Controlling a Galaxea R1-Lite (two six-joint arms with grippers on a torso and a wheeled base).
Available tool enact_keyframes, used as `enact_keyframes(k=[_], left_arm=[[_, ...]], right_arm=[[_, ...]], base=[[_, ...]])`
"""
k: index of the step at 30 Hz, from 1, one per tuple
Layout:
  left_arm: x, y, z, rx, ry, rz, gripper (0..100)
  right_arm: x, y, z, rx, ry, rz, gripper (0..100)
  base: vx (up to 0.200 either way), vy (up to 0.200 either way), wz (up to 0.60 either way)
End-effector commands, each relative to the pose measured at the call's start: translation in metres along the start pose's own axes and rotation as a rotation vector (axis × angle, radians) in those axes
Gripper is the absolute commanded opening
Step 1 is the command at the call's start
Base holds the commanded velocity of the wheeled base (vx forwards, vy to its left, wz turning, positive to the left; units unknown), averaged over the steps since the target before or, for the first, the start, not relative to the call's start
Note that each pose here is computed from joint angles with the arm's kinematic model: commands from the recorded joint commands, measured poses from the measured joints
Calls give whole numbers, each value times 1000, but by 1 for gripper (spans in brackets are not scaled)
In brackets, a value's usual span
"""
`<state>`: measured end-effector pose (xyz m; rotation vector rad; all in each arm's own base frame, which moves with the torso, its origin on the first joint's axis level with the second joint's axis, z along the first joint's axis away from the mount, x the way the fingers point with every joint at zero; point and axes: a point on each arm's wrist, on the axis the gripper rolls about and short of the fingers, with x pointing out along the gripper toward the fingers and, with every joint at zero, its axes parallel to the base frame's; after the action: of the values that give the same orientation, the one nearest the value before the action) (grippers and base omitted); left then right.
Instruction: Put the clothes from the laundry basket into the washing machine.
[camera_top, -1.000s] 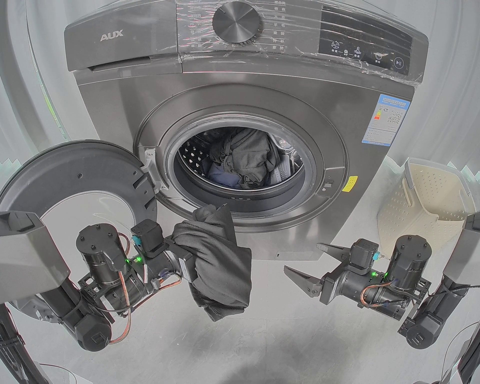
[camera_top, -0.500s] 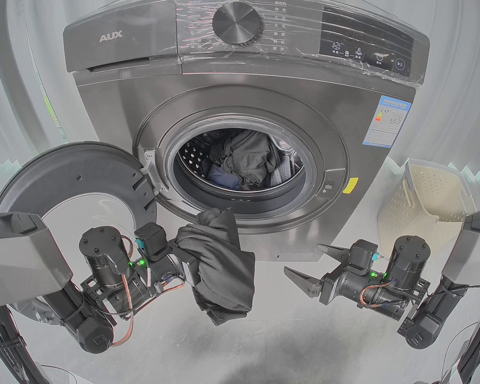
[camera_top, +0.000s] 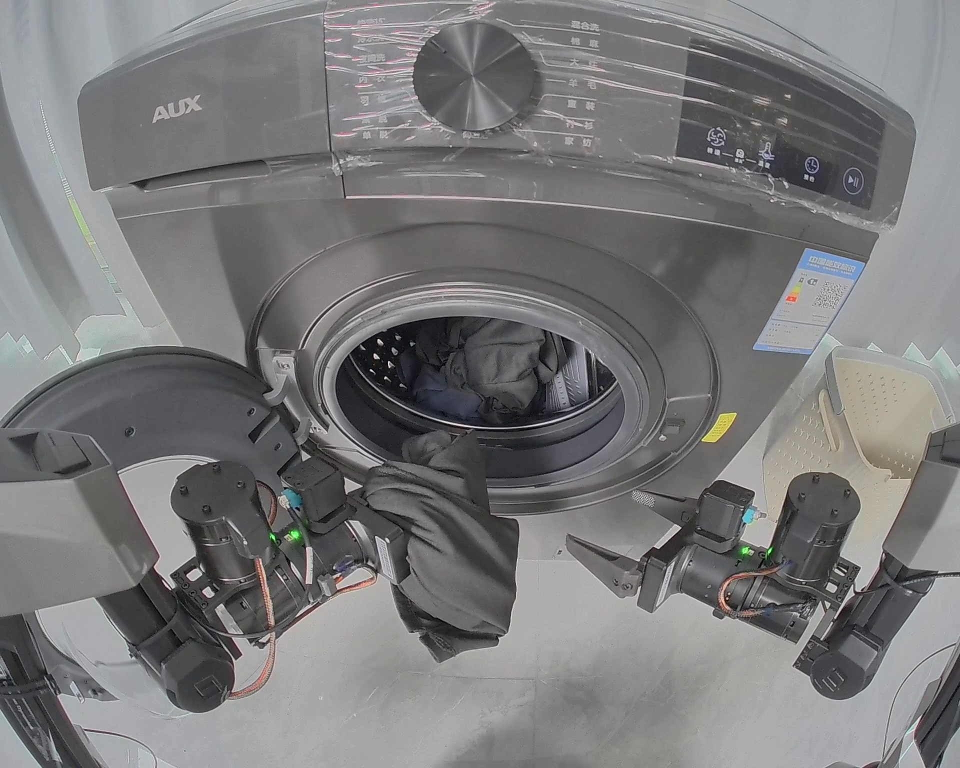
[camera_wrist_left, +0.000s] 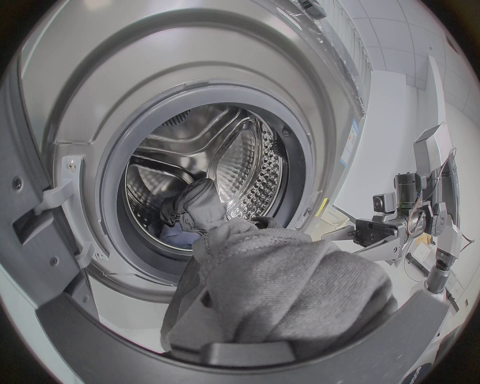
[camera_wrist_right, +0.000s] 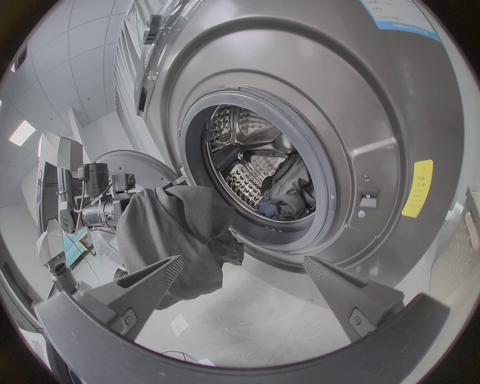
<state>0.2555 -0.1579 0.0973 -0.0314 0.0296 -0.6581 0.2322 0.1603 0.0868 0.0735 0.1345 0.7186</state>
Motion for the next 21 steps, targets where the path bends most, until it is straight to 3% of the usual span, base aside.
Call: enact_keyframes(k=[1,8,15,21], left_arm=[[0,-2,-3,6,10,-5,0],[1,-4,-6,26,21,1,0],[0,-8,-7,26,26,-11,0],[1,-11,-7,26,24,-22,0]], right_arm=[[0,0,-1,1,4,2,100],[-1,1,-2,1,9,4,100],[-2,1,-3,1,14,5,100],[-12,4,-11,1,64,17,100]], base=[[0,0,0],[0,0,0],[200,0,0],[167,0,0]])
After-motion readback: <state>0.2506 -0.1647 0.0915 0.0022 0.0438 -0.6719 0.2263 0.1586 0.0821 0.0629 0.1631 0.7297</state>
